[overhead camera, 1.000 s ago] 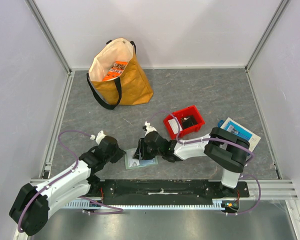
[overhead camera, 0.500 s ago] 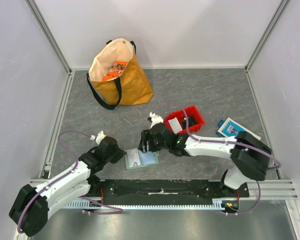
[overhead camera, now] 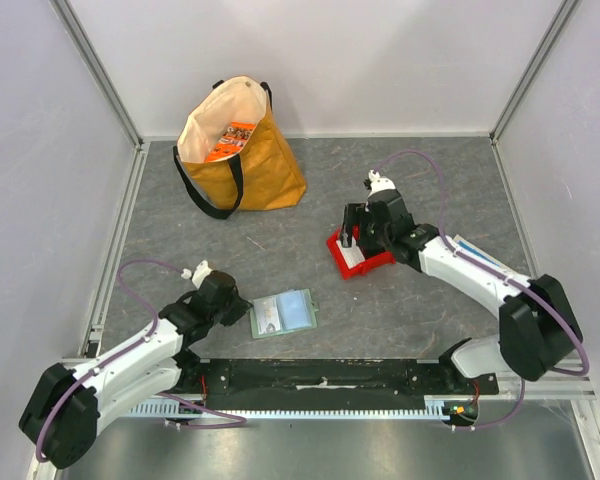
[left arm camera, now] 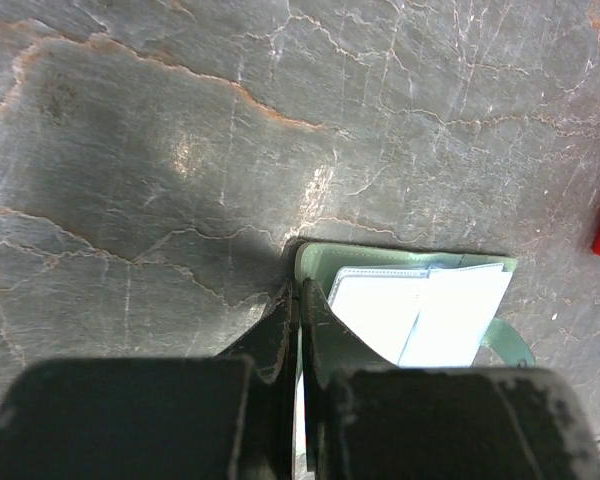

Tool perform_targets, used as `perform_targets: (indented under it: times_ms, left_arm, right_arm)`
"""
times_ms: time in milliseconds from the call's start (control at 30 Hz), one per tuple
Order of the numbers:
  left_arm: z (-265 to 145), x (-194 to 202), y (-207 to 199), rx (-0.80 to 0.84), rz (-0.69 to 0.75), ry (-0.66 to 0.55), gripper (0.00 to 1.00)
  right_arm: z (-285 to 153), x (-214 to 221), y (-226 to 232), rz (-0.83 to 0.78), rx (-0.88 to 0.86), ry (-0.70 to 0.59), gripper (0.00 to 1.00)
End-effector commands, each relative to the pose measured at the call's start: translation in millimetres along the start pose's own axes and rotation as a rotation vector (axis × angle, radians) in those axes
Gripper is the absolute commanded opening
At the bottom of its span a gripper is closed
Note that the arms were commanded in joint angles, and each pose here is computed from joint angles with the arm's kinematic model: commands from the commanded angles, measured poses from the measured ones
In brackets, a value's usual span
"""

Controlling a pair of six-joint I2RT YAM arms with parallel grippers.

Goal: Put the credit cards into the card holder
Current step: Pick up the credit card from the storage box.

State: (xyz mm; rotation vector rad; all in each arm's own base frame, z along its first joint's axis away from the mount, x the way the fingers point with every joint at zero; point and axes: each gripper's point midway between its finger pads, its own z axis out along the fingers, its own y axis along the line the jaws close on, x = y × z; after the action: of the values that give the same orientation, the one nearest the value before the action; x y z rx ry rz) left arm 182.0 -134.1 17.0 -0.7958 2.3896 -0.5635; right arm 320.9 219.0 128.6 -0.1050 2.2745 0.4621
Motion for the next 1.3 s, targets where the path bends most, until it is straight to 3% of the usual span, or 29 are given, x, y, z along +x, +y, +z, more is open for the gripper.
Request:
perform_targets:
  times_ms: [0,367,1100,1267]
  left_arm:
    - [-1.2,-9.3,-6.2,-0.016,0.003,-0.030,0.02]
    - [-0.8,-10.8,-7.3,-0.024,0.003,-0.034,0.02]
    - [4.8,-7.2,-7.0,-0.034,0.009,-0.017,0.02]
    - [5.5,-6.6,-7.8,-0.032,0.012,-0.012,0.02]
  right_arm:
    - [15.1,0.6,-9.9,-0.058,-0.048,0.084,0.82]
    - [51.4,25.3,-22.1,0.025,-0.155,0.217,0.81]
    - [34.6,21.1,-19.1,0.082,-0.239,0.209,0.31]
    - [33.4,20.5,-21.9,0.087,-0.234,0.206,0.25]
